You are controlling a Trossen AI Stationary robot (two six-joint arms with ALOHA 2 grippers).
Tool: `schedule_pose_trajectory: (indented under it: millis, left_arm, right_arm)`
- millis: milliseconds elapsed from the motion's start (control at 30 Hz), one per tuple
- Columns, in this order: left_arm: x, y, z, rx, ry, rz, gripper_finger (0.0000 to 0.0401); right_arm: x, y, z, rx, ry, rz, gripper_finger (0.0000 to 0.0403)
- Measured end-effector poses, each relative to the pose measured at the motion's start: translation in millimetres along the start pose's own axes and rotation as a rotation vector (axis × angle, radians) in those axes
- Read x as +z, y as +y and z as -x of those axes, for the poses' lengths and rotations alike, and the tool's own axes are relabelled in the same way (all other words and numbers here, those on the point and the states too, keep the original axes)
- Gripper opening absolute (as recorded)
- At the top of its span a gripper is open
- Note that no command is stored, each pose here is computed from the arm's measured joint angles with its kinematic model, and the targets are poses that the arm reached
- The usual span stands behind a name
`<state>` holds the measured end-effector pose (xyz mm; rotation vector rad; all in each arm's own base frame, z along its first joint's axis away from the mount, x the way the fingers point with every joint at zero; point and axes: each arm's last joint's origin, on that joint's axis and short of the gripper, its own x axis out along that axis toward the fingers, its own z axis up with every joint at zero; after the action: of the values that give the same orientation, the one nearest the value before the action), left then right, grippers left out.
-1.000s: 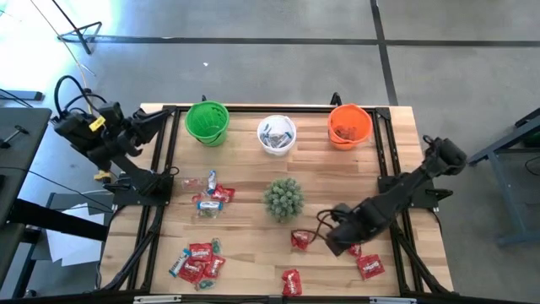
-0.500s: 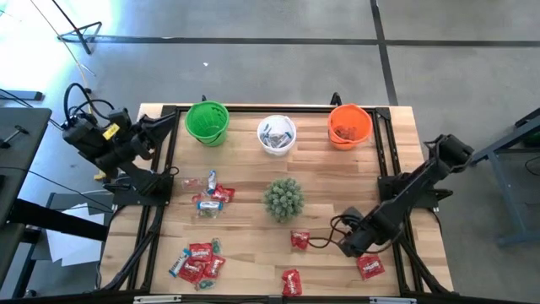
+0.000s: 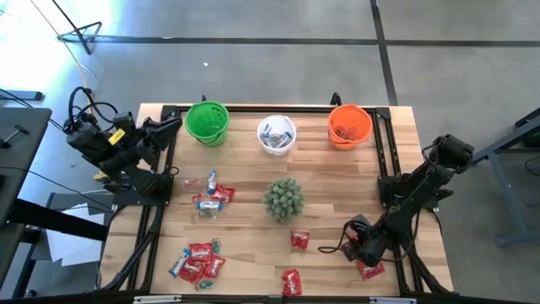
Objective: Sort candy
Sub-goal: Put the red candy into the green bucket
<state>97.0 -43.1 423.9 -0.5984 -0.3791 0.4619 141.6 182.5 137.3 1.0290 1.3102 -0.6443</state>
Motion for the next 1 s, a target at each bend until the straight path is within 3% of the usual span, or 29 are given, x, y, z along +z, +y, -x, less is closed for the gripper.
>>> schedule_pose_trajectory:
  millis: [233,500,800,1000]
  left_arm:
    - [0,0,0,-0.002,0.001,-0.001,0.0082]
    - [-1,-1,0,-0.021,0.006,-0.008,0.0082]
    - [-11,-14,-1,-0.308,0.051,-0.157,0.0082]
    - [-30,-24,-7,-0.317,0.082,-0.257,0.0082]
  right_arm:
    - [1,-2,-3,-0.01,-0.022,-0.01,0.012]
    - [1,-1,-2,-0.01,-0.032,-0.016,0.0012]
    - [-2,24,28,0.085,-0.061,0.03,0.0004]
    - [14,55,71,0.07,-0.199,0.107,0.0003]
